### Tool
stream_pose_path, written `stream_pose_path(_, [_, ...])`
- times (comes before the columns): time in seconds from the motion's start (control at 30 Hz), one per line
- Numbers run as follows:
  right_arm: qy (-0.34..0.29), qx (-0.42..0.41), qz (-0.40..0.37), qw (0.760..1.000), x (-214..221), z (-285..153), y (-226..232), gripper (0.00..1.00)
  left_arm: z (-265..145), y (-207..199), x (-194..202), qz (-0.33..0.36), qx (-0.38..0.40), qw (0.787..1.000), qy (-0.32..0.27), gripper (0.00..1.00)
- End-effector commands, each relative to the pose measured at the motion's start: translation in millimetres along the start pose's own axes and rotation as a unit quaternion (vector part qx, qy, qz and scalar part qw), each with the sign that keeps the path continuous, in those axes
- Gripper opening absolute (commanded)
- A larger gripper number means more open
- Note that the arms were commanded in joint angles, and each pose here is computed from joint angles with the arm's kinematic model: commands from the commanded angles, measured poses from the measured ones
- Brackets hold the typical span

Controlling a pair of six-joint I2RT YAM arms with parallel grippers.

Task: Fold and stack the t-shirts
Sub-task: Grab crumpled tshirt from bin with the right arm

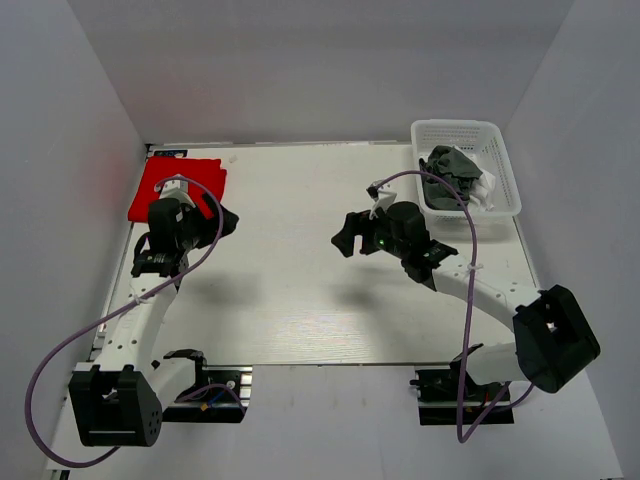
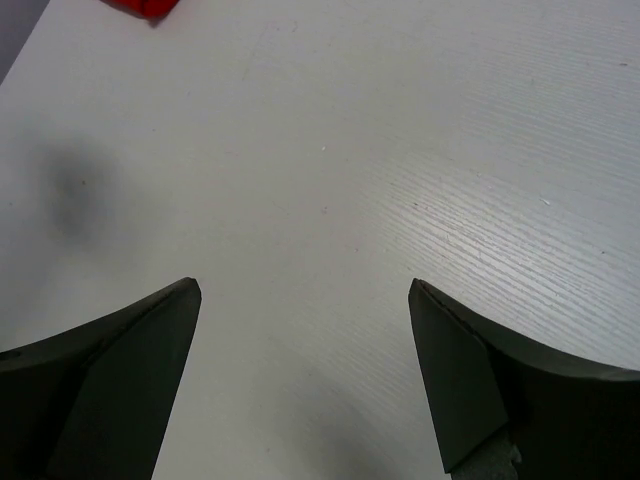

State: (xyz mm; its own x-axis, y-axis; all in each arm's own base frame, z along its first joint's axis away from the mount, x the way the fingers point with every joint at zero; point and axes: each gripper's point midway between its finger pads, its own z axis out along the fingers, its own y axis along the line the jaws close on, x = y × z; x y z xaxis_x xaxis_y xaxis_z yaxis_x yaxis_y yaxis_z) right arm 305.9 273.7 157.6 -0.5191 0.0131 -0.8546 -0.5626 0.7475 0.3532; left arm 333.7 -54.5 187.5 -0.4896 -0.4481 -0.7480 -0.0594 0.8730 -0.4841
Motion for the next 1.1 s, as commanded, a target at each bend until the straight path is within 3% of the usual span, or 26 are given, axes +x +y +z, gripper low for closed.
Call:
stream_pose_path(0.0, [-0.029,-0.022,-0.002,0.999,-20,2,11,0.9,-6,-10,-4,0.01,0.024,1.0,-0.011,1.0])
stream_pose_path(0.23, [-0.05,-0.034,0.007,0.998,-18,4,13,0.9,-6,-10,-4,0.01,0.024,1.0,-0.011,1.0])
stream_pose_path(0.37, [-0.029,-0.002,0.02,0.999,-9,13,-2,0.9,-6,-9,-5,0.005,0.02,1.0,-0.013,1.0])
stream_pose_path(0.43, [-0.026,0.086,0.025,0.996,-22,14,-31,0.9,-6,-9,-5,0.005,0.02,1.0,-0.013,1.0])
stream_pose_path(0.47, [-0.046,0.167,0.022,0.985,-34,8,-62,0.9,-6,-6,-3,0.004,0.013,1.0,-0.01,1.0])
stream_pose_path(0.53, [-0.073,0.226,0.026,0.971,-72,2,-87,0.9,-6,-5,-3,0.004,0.008,1.0,-0.012,1.0])
stream_pose_path(0.57, [-0.053,0.283,0.028,0.957,-68,-11,-115,0.9,-6,-5,-4,0.004,0.008,1.0,-0.012,1.0])
stream_pose_path(0.67, [-0.072,0.345,0.05,0.935,-105,-38,-166,0.9,-7,-7,-7,0.005,0.011,1.0,-0.016,1.0])
stream_pose_path(0.7, [-0.058,0.35,0.048,0.934,-98,-39,-168,0.9,-7,-5,-8,0.004,0.007,1.0,-0.018,1.0])
stream_pose_path(0.77, [-0.068,0.402,0.066,0.911,-116,-64,-214,0.9,-6,-4,-9,0.009,0.002,1.0,-0.02,1.0])
stream_pose_path(0.93, [-0.029,0.454,0.076,0.887,-116,-87,-277,0.9,-7,-2,-7,0.008,0.0,1.0,-0.016,1.0])
stream_pose_path(1.07, [-0.01,0.464,0.074,0.882,-123,-99,-316,0.9,-2,4,-5,0.011,-0.013,1.0,-0.012,1.0])
